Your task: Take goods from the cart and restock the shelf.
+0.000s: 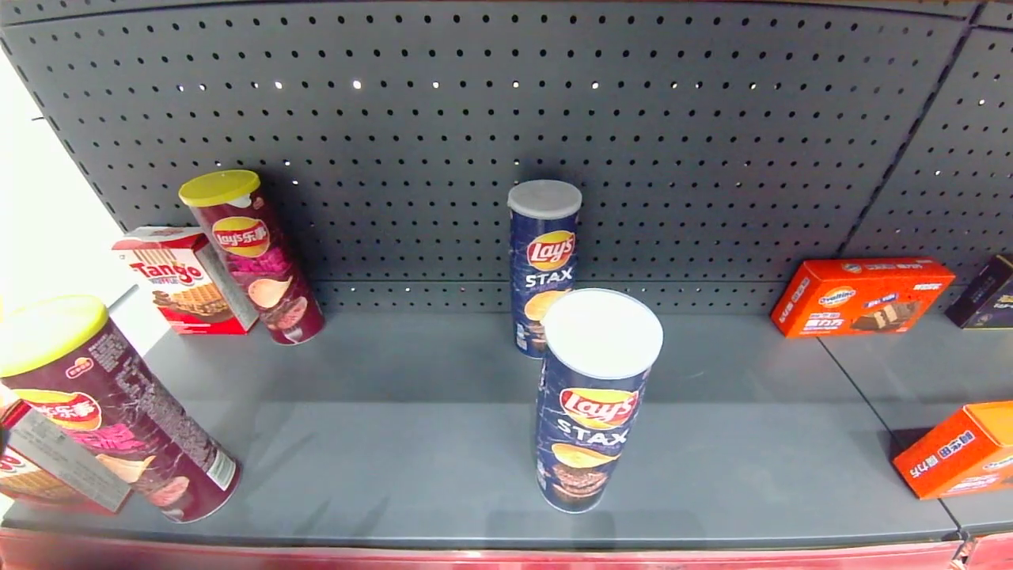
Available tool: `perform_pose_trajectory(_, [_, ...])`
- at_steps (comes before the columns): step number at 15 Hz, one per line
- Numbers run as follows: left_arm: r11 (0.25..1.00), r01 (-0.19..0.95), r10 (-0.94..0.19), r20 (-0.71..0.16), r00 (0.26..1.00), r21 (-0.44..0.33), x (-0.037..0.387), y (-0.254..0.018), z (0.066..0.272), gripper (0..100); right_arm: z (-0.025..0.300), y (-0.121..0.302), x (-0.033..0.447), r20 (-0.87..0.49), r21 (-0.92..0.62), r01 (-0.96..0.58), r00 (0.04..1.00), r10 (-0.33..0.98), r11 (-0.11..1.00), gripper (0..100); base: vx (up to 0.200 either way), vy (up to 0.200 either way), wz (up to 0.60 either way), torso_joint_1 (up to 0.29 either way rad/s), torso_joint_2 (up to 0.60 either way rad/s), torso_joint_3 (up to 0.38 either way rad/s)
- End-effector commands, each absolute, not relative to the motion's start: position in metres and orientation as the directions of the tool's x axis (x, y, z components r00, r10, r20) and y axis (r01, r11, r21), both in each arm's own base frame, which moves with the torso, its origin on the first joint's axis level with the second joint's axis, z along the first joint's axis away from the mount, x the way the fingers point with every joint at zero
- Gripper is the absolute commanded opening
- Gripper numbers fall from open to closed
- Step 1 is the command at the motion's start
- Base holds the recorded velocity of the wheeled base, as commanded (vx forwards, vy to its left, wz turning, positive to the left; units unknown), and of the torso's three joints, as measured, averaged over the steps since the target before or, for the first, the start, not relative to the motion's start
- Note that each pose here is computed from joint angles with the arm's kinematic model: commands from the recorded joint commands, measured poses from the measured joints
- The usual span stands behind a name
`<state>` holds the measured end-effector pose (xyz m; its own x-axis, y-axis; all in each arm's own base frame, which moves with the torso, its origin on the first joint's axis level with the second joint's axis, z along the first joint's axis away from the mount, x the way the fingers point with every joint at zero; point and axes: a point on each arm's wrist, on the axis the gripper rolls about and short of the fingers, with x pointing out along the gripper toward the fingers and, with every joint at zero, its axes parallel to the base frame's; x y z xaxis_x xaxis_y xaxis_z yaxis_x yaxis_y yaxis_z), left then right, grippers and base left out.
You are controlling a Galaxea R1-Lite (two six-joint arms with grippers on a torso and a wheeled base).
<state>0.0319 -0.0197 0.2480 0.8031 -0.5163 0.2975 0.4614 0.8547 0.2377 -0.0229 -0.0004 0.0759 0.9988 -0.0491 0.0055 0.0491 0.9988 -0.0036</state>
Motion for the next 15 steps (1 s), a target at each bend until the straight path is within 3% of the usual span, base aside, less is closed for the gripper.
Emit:
perform_pose_trajectory(1, [0.924,0.313,-0.377,0.397,0.837,0.219,-0.012,0.002,0.211,100,0.076,0.000,-0.023,0.005,-0.004,0.049,0.999,-0.049,0.999,100,0.000,0.000,0.00,0.000,0.00,0.000])
perform_pose_trajectory(9, [0.990,0.086,-0.122,0.367,0.922,0.111,-0.023,-0.005,0.130,100,0.076,0.000,-0.023,0.005,-0.004,0.049,0.999,-0.049,0.999,100,0.000,0.000,0.00,0.000,0.00,0.000])
perform_pose_trajectory(11, [0.990,0.086,-0.120,0.358,0.926,0.109,-0.024,-0.005,0.122,100,0.076,0.000,-0.023,0.005,-0.004,0.049,0.999,-0.049,0.999,100,0.000,0.000,0.00,0.000,0.00,0.000])
perform_pose_trajectory(13, [0.982,0.156,-0.181,0.304,0.935,0.104,-0.026,-0.003,0.110,100,0.076,0.000,-0.023,0.005,-0.004,0.049,0.999,-0.049,0.999,100,0.000,0.000,0.00,0.000,0.00,0.000])
perform_pose_trajectory(15, [0.984,0.153,-0.172,0.254,0.952,0.093,-0.026,-0.004,0.103,100,0.076,0.000,-0.023,0.005,-0.004,0.049,0.999,-0.049,0.999,100,0.000,0.000,0.00,0.000,0.00,0.000])
